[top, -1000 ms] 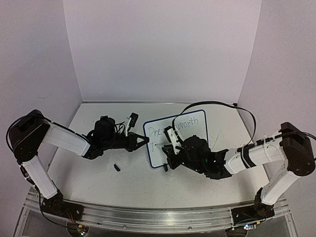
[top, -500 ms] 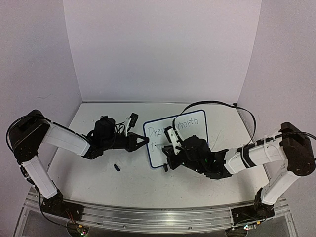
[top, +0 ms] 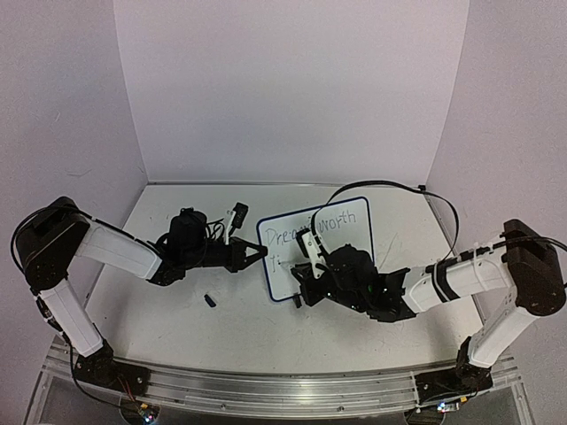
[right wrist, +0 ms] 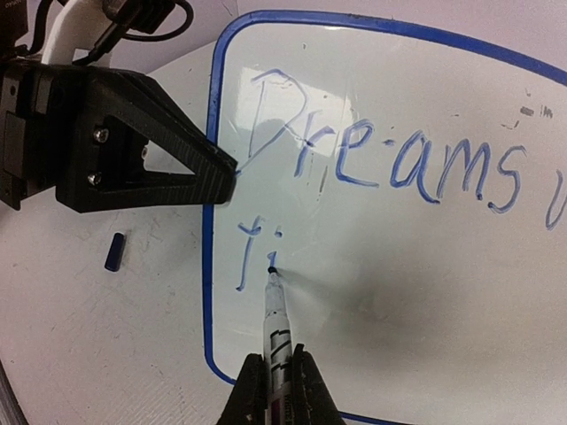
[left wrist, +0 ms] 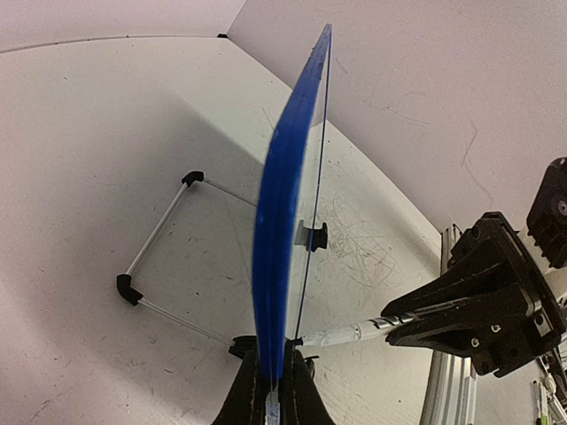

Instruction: Write a sentence on the whiteboard

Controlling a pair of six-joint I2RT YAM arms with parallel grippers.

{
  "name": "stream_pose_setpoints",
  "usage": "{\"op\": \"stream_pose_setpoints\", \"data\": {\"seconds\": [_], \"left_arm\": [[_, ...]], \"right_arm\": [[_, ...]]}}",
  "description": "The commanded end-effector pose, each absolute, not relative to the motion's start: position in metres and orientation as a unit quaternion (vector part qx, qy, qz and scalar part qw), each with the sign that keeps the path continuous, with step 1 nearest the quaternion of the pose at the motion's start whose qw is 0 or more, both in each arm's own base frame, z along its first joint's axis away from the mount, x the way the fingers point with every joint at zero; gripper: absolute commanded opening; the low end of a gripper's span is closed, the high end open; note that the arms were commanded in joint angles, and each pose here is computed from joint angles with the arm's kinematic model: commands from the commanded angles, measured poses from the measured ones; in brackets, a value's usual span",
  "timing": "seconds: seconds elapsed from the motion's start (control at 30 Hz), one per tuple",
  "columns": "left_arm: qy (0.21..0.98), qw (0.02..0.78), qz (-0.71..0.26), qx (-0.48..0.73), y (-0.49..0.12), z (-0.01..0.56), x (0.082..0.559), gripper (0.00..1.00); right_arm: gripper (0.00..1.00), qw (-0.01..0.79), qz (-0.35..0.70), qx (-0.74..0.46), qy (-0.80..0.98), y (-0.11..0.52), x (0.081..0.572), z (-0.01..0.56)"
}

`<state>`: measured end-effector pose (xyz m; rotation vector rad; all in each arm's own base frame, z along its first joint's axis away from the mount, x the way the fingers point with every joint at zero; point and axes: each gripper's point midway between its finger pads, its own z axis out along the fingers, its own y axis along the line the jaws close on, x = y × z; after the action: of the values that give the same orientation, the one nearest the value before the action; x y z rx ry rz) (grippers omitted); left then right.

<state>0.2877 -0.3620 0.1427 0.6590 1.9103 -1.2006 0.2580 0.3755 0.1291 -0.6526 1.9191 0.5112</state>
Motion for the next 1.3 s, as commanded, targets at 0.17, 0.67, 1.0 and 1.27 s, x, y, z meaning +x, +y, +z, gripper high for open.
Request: {"op": "stream_pose_setpoints", "data": {"seconds": [0.17,0.67,1.0,1.27], "left_arm": [[0.744,0.402,-0.463,0.264,-0.359,0.153,0.288,0.00],[0.751,0.405,-0.454,0.257,-0.355,0.149,0.290,0.00],[0.756,0.401,-0.452,0.252,-0.354,0.145,0.290,0.00],[0.753,0.405,-0.453,0.252,-0.354,0.149,0.290,0.00]], "right_arm": [[0.00,0.526,0.239,-0.260,0.774,0.378,0.258,0.170],[0.00,0.559,0.239,-0.288,0.740,0.370,0.253,0.188],[0.00,0.546,0.237,-0.288,0.751,0.363,0.249,0.172],[0.00,0.541,0.232,-0.286,0.756,0.365,0.251,0.169]]}}
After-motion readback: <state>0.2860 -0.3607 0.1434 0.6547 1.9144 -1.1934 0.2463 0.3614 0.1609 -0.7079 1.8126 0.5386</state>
